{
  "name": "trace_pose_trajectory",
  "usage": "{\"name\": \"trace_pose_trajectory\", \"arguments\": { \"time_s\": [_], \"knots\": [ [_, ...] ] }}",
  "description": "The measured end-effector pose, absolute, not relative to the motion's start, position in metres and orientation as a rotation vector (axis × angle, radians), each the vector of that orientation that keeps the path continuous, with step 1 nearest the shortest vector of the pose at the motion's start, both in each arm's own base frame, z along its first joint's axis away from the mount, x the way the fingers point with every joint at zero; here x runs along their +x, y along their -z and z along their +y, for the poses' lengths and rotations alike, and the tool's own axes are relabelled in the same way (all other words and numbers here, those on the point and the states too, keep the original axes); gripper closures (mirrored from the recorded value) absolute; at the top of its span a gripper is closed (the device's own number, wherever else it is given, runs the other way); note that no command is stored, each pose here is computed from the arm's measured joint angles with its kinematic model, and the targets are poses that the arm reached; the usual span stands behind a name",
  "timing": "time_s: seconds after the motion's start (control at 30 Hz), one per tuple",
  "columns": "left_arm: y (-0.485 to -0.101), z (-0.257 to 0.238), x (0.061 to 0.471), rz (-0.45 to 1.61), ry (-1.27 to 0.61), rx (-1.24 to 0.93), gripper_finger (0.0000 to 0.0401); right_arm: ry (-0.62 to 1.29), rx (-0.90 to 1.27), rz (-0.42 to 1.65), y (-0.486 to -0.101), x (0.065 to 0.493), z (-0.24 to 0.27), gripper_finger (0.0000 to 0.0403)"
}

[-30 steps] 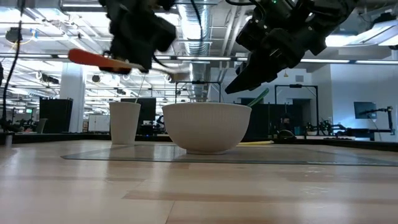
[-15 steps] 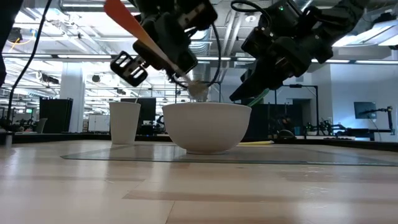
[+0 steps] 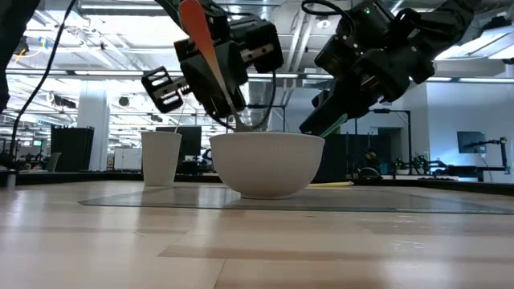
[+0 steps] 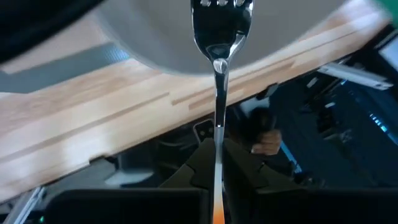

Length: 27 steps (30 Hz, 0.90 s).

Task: Pick & Place Utensil
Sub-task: Put the orange fork into the white bowl

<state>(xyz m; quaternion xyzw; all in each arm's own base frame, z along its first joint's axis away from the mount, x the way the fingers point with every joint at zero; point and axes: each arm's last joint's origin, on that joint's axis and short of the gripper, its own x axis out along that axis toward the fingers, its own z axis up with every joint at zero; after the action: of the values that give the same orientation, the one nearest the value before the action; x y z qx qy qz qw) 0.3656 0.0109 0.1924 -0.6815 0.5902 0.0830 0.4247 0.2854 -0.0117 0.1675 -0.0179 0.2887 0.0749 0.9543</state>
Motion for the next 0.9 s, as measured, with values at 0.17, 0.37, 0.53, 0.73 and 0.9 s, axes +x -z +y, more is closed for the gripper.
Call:
{"name": "trace_pose_trajectory", "arguments": {
  "time_s": [0.17,0.37,0.53,0.73,0.9],
  "knots": [
    [-0.168,0.004,0.378,1.542,-0.108,-1.741,0.0381,-0.153,-0.039,0.581,-0.168,0.286,-0.012,0.0340],
    [-0.156,0.007,0.383,1.574,-0.050,-1.784,0.0381,-0.156,-0.036,0.601,-0.166,0.284,-0.011,0.0340],
    [-0.157,0.018,0.383,1.546,-0.056,-1.811,0.0381,-0.158,-0.034,0.609,-0.162,0.282,-0.011,0.0340],
    [-0.157,0.030,0.383,1.510,-0.093,-1.842,0.0381,-0.157,-0.026,0.624,-0.158,0.279,-0.011,0.0340],
    [-0.157,0.031,0.383,1.503,-0.091,-1.843,0.0381,-0.156,-0.023,0.624,-0.158,0.279,-0.011,0.0340]
  ]
}}
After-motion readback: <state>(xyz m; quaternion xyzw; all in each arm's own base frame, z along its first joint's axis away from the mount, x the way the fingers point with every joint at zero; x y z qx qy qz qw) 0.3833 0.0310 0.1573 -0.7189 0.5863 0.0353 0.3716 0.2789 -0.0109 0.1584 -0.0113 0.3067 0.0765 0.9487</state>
